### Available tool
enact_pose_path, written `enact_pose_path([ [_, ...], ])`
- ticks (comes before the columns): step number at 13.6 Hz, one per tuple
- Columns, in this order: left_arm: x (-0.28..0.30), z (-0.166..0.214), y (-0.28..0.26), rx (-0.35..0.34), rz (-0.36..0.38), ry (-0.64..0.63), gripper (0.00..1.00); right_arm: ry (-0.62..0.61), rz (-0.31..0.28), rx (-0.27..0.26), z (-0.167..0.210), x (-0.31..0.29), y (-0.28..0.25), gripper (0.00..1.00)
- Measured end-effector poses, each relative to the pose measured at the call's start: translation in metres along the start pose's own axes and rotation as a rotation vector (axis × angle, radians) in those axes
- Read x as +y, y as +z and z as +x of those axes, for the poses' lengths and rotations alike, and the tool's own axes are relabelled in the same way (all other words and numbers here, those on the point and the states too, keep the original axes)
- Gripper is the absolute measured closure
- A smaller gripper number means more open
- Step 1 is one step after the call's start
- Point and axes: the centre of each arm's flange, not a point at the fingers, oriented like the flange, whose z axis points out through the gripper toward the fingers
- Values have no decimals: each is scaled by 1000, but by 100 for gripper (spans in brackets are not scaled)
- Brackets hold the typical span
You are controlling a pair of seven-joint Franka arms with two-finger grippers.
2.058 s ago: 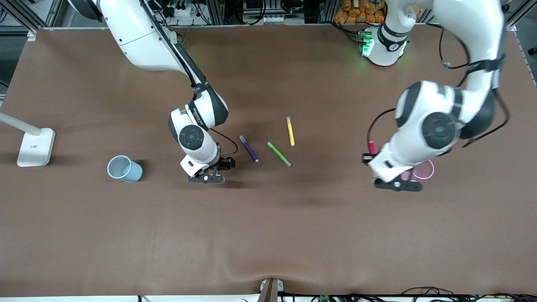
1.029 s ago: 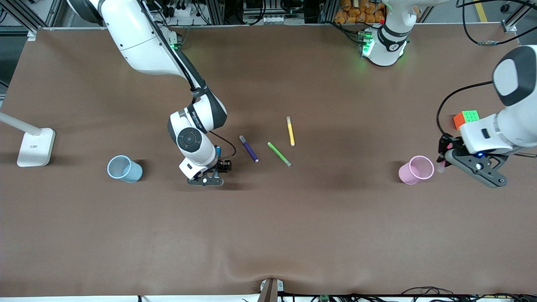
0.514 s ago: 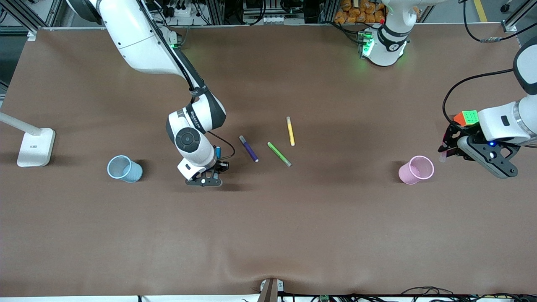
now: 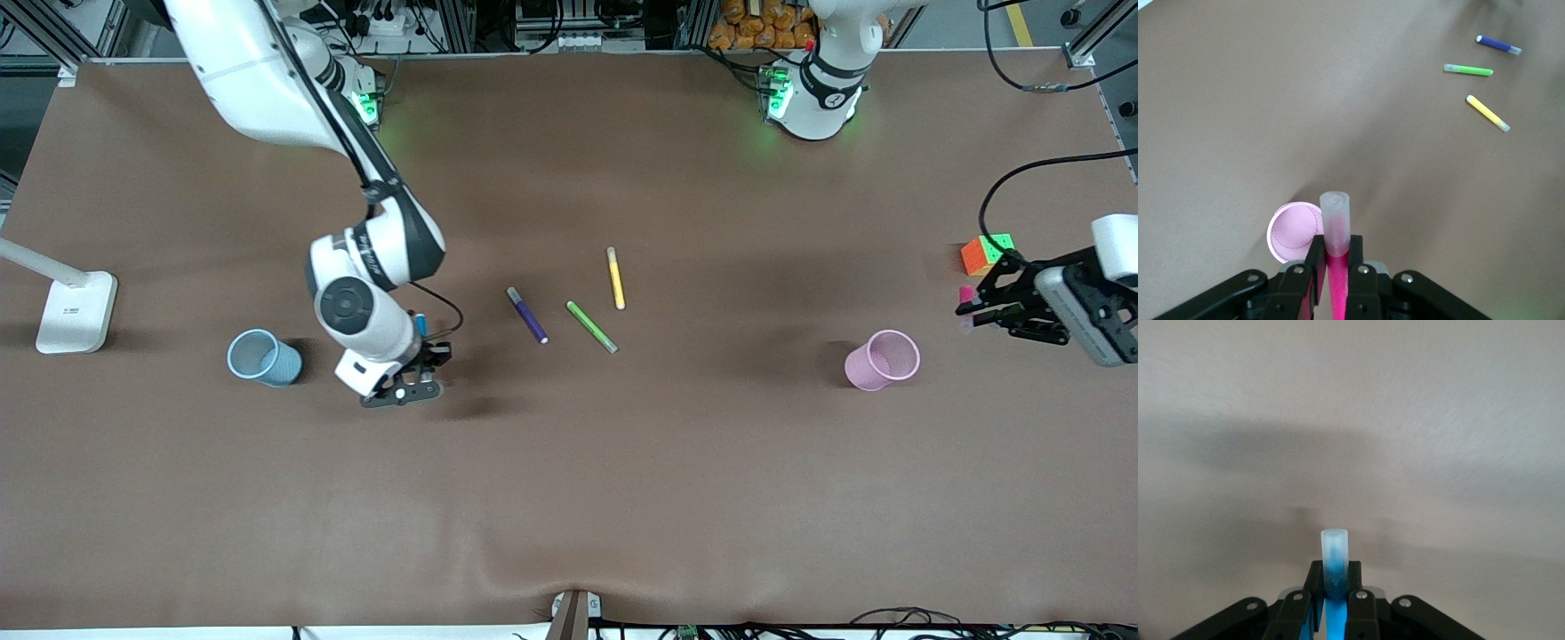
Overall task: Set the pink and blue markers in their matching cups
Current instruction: 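Carry the pink marker to the pink cup while the right gripper carries blue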
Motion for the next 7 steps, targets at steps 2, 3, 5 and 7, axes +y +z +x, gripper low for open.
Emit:
enact_pose_path([
  [2, -3, -8, 2, 40, -23, 73, 83, -87, 6, 30, 4, 15, -34, 83],
  [3, -4, -12, 5, 71, -40, 93, 83, -127, 8, 49, 5, 25, -48, 83],
  [5, -7, -20, 11, 124, -66, 132, 83, -187, 7, 91, 9, 45, -74, 83],
  [7, -6, -25, 21, 171, -107, 163, 83, -249, 2, 134, 10, 57, -101, 83],
])
